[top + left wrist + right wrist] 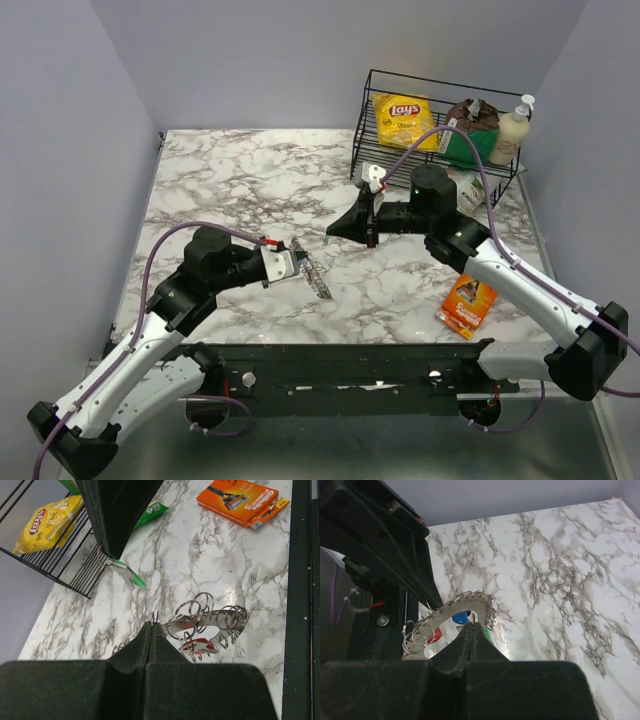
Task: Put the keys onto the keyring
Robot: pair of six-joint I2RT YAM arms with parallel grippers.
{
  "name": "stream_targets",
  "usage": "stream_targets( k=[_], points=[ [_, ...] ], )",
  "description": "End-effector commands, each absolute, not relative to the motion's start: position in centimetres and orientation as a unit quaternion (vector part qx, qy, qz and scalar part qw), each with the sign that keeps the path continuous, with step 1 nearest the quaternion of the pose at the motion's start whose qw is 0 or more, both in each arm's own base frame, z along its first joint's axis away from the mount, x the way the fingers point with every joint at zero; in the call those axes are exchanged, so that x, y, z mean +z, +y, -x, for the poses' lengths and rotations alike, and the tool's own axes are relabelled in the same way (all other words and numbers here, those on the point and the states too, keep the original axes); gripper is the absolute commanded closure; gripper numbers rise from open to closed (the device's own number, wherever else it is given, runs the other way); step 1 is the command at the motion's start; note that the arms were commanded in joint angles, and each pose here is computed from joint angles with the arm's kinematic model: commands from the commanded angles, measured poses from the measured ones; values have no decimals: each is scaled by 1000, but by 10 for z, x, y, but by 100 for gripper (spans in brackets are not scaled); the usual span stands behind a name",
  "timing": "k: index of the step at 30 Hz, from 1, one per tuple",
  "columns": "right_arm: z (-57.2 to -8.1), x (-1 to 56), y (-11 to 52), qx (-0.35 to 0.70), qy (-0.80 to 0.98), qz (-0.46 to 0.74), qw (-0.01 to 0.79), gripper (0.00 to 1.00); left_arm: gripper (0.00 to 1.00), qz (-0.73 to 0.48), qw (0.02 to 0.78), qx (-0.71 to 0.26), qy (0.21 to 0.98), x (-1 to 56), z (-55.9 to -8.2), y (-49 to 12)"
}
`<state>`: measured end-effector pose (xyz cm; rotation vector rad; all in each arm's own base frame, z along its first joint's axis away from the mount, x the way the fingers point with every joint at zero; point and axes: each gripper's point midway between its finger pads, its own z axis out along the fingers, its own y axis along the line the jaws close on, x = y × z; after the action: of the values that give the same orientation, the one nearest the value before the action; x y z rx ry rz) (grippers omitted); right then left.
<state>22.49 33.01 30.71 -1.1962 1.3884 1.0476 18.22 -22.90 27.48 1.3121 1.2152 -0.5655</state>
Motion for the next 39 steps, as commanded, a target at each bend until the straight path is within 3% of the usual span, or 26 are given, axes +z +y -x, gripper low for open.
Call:
stream_targets(
  k=[1, 16, 39],
  points=[
    [-210, 313, 341, 443, 544, 525, 481, 99, 100, -568, 607, -251, 496, 289, -179, -234],
    [-180, 300, 352, 459, 524, 557, 452, 99, 100, -558, 611, -250, 503, 290, -182, -233],
    [-175, 278, 362, 458, 542, 566, 420, 99, 100, -554, 619, -249, 497, 293, -181, -232]
  ],
)
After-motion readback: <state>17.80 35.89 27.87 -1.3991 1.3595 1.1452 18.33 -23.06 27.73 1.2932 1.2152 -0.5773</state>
